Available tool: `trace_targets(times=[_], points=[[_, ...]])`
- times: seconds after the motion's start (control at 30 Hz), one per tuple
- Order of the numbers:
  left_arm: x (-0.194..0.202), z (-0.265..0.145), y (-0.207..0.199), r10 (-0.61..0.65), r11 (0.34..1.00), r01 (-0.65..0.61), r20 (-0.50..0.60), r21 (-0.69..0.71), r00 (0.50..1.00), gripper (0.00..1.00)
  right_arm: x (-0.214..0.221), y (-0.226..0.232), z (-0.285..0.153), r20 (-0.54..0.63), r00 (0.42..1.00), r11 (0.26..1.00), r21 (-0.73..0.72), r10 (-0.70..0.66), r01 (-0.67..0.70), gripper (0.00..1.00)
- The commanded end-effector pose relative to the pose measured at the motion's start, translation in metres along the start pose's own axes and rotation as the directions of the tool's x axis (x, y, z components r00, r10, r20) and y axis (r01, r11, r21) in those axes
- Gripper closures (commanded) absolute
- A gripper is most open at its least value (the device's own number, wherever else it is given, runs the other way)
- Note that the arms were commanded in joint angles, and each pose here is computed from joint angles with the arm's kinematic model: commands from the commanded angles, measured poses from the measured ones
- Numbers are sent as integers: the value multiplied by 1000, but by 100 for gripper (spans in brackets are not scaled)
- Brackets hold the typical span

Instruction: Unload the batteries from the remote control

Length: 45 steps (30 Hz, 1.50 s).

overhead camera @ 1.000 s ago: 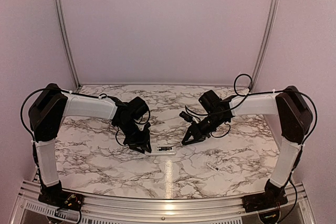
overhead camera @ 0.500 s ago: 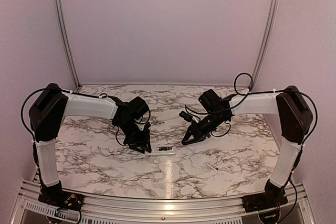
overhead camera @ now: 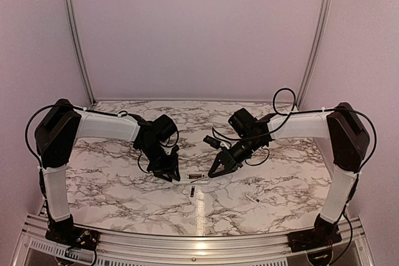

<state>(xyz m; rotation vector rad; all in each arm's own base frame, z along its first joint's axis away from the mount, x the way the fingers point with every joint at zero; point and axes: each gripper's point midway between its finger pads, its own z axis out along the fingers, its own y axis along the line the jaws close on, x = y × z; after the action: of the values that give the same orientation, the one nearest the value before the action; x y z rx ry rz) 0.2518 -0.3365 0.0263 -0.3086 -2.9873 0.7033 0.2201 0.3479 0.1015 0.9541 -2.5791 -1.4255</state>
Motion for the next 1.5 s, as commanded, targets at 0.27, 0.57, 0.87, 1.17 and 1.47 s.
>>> trace_targets(times=[0.27,0.57,0.87,1.17,1.47], points=[[-3,29,8,30,999,-29,14,-32,999,79,-10,1,1,22,999,1000,-9,-28,28,100],[-8,19,5,42,999,-40,52,-35,998,77,-11,4,-1,32,999,999,3,-32,32,100],[-23,-14,-11,82,997,-79,170,-25,982,62,-13,12,-10,48,998,999,28,-43,42,100],[-34,-61,-29,122,992,-123,299,-17,946,31,-19,26,-24,88,994,997,52,-58,53,100],[-32,-125,-59,95,987,-139,424,74,901,12,-36,38,-42,198,976,992,110,-87,66,100]])
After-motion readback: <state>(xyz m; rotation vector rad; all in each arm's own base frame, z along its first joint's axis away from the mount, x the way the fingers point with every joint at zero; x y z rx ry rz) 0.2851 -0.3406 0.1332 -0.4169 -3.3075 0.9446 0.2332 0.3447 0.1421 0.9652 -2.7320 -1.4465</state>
